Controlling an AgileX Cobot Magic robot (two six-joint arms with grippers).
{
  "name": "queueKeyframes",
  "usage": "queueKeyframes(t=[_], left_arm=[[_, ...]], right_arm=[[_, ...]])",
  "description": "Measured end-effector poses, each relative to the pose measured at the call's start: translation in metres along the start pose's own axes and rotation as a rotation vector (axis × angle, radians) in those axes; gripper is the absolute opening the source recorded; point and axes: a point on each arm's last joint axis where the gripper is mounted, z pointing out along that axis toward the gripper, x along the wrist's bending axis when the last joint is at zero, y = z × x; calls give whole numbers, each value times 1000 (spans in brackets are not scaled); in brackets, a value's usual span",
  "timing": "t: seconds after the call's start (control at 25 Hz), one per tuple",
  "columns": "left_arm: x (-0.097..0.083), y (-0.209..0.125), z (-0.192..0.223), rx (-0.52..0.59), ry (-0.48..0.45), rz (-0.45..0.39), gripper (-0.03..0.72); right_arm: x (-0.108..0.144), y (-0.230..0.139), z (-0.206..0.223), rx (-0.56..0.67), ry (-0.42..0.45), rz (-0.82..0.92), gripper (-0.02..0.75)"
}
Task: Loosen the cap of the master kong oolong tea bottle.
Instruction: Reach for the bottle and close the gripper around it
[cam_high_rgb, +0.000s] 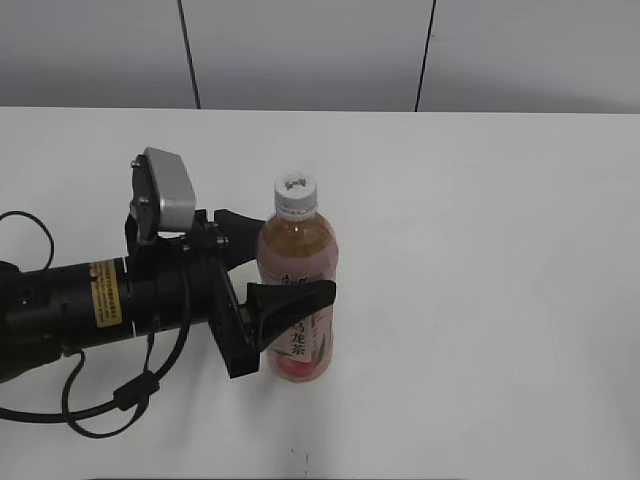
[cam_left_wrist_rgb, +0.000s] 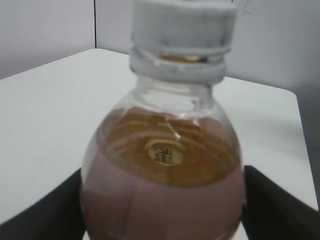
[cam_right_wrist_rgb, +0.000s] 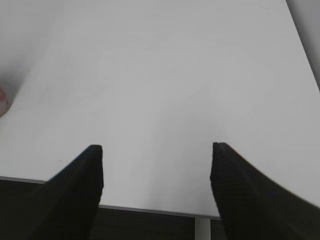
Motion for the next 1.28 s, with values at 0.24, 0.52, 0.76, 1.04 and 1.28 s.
queueKeyframes(t=[0.24,0.52,0.76,1.04,1.28], left_arm=[[0,0,0,-1,3,0,462],[0,0,0,-1,3,0,462],[0,0,0,-1,3,0,462],[0,0,0,-1,3,0,462],[0,0,0,-1,3,0,462]], right_arm=[[0,0,0,0,0,0,511],[0,0,0,0,0,0,511],[0,0,0,0,0,0,511],[0,0,0,0,0,0,511],[0,0,0,0,0,0,511]])
